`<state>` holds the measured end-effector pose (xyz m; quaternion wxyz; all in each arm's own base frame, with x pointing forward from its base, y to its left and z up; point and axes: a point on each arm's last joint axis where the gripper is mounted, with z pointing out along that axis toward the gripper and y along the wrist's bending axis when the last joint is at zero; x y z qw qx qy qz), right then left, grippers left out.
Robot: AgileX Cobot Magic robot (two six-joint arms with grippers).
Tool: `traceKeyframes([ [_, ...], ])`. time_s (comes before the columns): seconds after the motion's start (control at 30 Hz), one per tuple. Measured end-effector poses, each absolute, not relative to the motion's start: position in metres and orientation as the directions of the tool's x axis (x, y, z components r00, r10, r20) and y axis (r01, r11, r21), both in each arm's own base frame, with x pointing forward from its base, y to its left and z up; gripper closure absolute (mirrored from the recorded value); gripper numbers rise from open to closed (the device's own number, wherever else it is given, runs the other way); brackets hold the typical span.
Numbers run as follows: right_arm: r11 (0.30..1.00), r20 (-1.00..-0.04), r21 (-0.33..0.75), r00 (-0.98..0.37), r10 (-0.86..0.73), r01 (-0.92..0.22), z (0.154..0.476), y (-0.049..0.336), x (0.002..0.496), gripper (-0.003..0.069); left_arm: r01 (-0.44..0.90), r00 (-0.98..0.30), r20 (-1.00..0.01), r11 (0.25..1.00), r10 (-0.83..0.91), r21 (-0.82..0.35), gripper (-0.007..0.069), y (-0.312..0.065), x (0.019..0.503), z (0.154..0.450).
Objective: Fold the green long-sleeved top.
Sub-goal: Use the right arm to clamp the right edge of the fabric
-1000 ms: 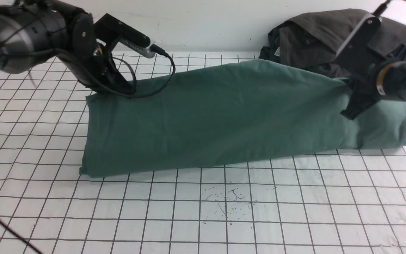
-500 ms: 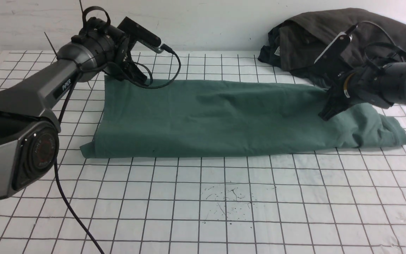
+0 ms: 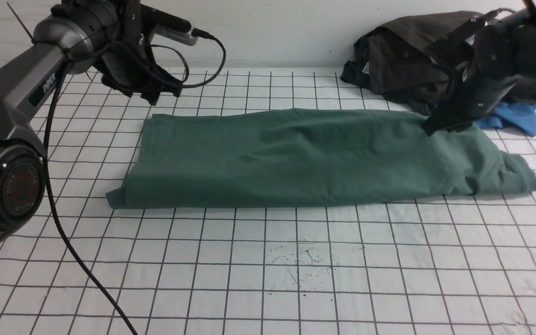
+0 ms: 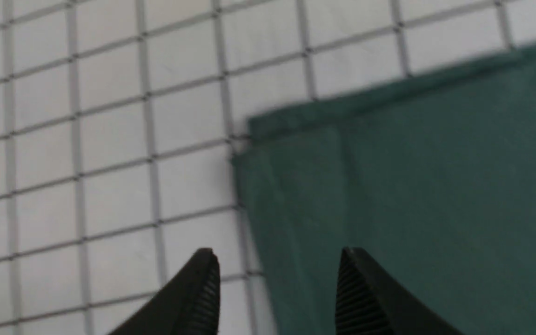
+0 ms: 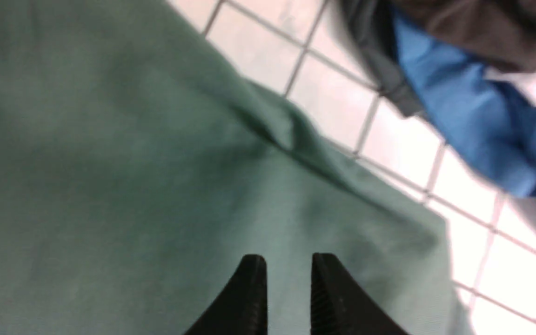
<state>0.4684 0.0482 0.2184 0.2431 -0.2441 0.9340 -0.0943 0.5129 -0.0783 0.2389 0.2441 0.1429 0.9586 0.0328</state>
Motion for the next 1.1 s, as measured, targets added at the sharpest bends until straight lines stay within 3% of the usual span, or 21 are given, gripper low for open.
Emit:
traceKeyframes([
  [0.1,0.895,-0.413,-0.198,-0.794,-0.447,-0.401,0.193,0.029,0.476,0.0585,0.332,-0.871,-0.377,0.943,0.315,0.022,0.0384,-0.090,0.504,0.226],
  [0.23,0.950,-0.449,-0.130,-0.838,-0.311,-0.282,0.153,-0.010,0.489,0.0638,0.388,-0.896,-0.260,0.919,0.360,-0.068,0.0501,-0.097,0.502,0.187],
  [0.33,0.988,-0.493,-0.075,-0.856,-0.156,-0.137,0.156,-0.031,0.491,0.0643,0.395,-0.903,-0.203,0.918,0.379,-0.040,0.0561,-0.094,0.505,0.163],
  [0.43,0.999,-0.509,-0.005,-0.860,-0.040,-0.044,0.174,-0.036,0.491,0.0643,0.402,-0.898,-0.182,0.915,0.400,0.026,0.0592,-0.088,0.505,0.160],
  [0.57,0.993,-0.537,0.082,-0.843,-0.025,-0.082,0.203,-0.020,0.493,0.0645,0.396,-0.898,-0.160,0.912,0.409,0.110,0.0603,-0.081,0.507,0.161],
  [0.63,0.971,-0.570,0.131,-0.817,-0.091,-0.200,0.208,0.003,0.496,0.0645,0.376,-0.904,-0.166,0.918,0.394,0.129,0.0603,-0.079,0.507,0.165],
  [0.77,0.927,-0.612,0.199,-0.779,-0.137,-0.319,0.185,0.036,0.506,0.0645,0.354,-0.908,-0.192,0.928,0.371,0.120,0.0603,-0.079,0.506,0.176],
  [0.8,0.917,-0.625,0.214,-0.769,-0.137,-0.337,0.162,0.045,0.514,0.0645,0.349,-0.909,-0.203,0.931,0.363,0.106,0.0603,-0.080,0.506,0.179],
  [0.93,0.926,-0.649,0.256,-0.760,-0.049,-0.278,0.142,0.043,0.531,0.0645,0.345,-0.910,-0.211,0.933,0.358,0.097,0.0603,-0.081,0.505,0.182],
  [1.1,0.945,-0.718,0.258,-0.695,0.047,-0.201,0.187,0.022,0.548,0.0645,0.343,-0.905,-0.230,0.934,0.358,0.102,0.0603,-0.081,0.504,0.193],
])
